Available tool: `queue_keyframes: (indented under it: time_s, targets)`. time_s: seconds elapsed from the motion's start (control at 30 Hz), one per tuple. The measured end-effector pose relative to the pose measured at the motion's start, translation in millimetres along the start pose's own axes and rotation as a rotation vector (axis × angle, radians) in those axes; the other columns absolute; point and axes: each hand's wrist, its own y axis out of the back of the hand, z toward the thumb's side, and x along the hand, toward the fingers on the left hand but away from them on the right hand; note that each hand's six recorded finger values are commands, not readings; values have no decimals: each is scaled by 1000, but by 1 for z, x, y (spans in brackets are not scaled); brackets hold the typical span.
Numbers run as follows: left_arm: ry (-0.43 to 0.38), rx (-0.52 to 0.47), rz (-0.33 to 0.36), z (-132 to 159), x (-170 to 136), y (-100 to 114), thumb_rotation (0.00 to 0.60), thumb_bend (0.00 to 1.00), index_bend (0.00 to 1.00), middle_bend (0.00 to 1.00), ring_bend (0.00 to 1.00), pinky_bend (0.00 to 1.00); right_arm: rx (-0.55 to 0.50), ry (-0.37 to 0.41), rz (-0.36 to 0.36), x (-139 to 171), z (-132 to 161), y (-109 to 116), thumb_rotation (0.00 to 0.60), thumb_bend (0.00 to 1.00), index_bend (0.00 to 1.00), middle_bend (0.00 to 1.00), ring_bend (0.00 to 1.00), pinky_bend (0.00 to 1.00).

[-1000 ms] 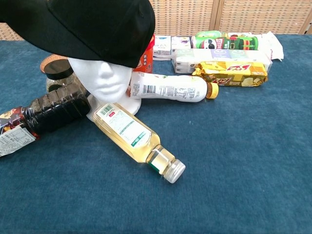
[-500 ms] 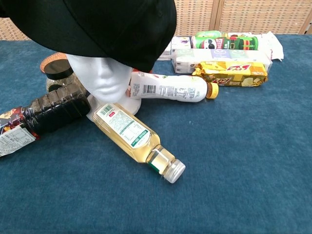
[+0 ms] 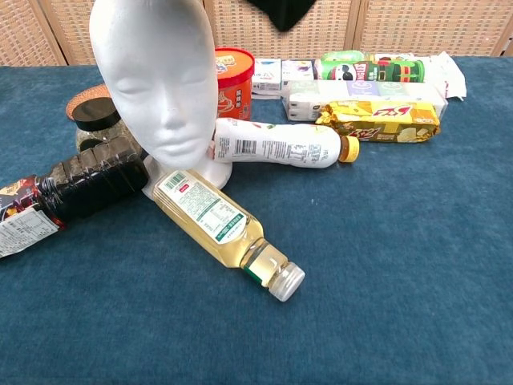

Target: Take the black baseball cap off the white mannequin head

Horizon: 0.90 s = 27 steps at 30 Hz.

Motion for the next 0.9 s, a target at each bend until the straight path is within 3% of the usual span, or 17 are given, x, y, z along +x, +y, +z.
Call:
queue_keyframes:
  time_s: [0.17, 0.4, 0.73, 0.9]
  targets:
    - [105, 15, 18, -28, 9, 11, 600, 313, 702, 616, 498, 637, 1, 4, 5, 0, 1, -1, 600, 0, 152, 38, 16, 0]
    - [260, -3, -32, -79, -9, 1, 600, 313, 705, 617, 498, 640, 3, 13, 15, 1, 3, -4, 600, 0, 152, 38, 16, 0]
    - [594, 53, -201, -170, -74, -43, 600, 333, 712, 620, 499, 644, 6, 41, 51, 3, 16, -15, 600, 0, 151, 38, 16, 0]
    - [729, 24, -335, -172, -100, -79, 600, 334, 712, 620, 501, 651, 0, 48, 53, 5, 18, -14, 600, 0, 152, 38, 17, 0]
